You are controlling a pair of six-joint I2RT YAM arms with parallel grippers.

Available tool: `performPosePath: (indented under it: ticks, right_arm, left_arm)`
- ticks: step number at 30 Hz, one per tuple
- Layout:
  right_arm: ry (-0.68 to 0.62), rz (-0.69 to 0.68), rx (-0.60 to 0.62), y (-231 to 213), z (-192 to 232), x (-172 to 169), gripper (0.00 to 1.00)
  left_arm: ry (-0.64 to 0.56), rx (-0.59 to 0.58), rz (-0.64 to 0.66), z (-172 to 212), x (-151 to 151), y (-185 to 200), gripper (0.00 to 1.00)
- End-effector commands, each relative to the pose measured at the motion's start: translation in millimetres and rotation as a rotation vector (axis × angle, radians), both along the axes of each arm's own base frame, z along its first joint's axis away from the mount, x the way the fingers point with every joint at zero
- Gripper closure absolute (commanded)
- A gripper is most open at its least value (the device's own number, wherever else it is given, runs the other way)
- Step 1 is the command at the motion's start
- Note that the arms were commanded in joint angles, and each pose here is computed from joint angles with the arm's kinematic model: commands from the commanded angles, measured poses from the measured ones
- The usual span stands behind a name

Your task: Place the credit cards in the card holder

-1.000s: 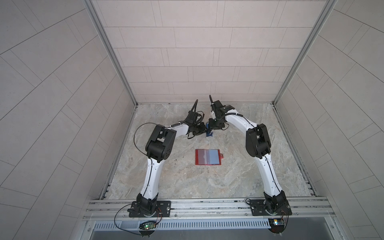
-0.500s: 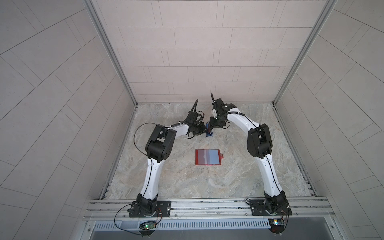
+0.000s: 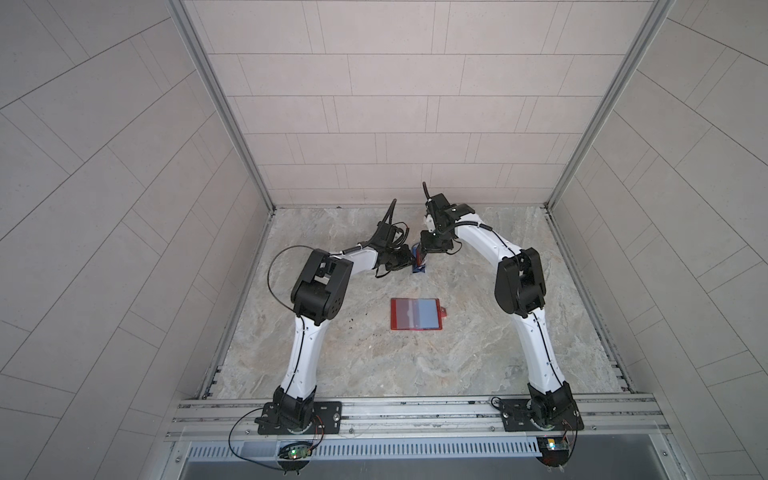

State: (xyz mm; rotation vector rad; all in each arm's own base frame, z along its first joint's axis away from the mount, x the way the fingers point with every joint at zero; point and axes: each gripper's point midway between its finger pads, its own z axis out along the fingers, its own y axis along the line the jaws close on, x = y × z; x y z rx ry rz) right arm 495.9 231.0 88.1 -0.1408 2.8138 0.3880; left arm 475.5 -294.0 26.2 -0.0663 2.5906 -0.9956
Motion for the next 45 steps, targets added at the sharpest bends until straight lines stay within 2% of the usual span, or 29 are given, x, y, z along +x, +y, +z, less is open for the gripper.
performPosePath:
  ticks: [1,4,13,20,22,29,34,38,45]
  right_arm:
    - [-0.037,-0.006,-0.039,-10,27,-3,0.71]
    - [-0.044,-0.002,-0.053,-10,29,-4,0.74]
    - [-0.045,0.008,-0.063,-10,31,-6,0.93]
    - [-0.057,0.008,-0.062,-11,37,-6,0.99]
    - [-0.059,0.008,-0.064,-11,38,-6,0.99]
    - [-0.055,0.008,-0.067,-12,36,-7,0.77]
    - [-0.059,0.008,-0.074,-13,38,-7,0.71]
    - [-0.066,0.009,-0.077,-14,41,-7,0.72]
    - [-0.066,0.013,-0.071,-13,42,-8,0.87]
  left_arm:
    - [0.164,0.134,0.016,-49,-34,23,0.78]
    - [0.166,0.137,0.015,-51,-34,24,0.77]
    - [0.172,0.131,0.009,-52,-36,23,0.78]
    - [0.169,0.119,0.003,-48,-35,21,0.77]
    - [0.165,0.12,0.004,-47,-34,21,0.76]
    - [0.171,0.126,0.007,-49,-36,22,0.76]
    - [0.172,0.13,0.005,-50,-36,22,0.76]
    - [0.173,0.131,0.007,-50,-36,23,0.76]
    - [0.177,0.133,0.006,-53,-37,23,0.76]
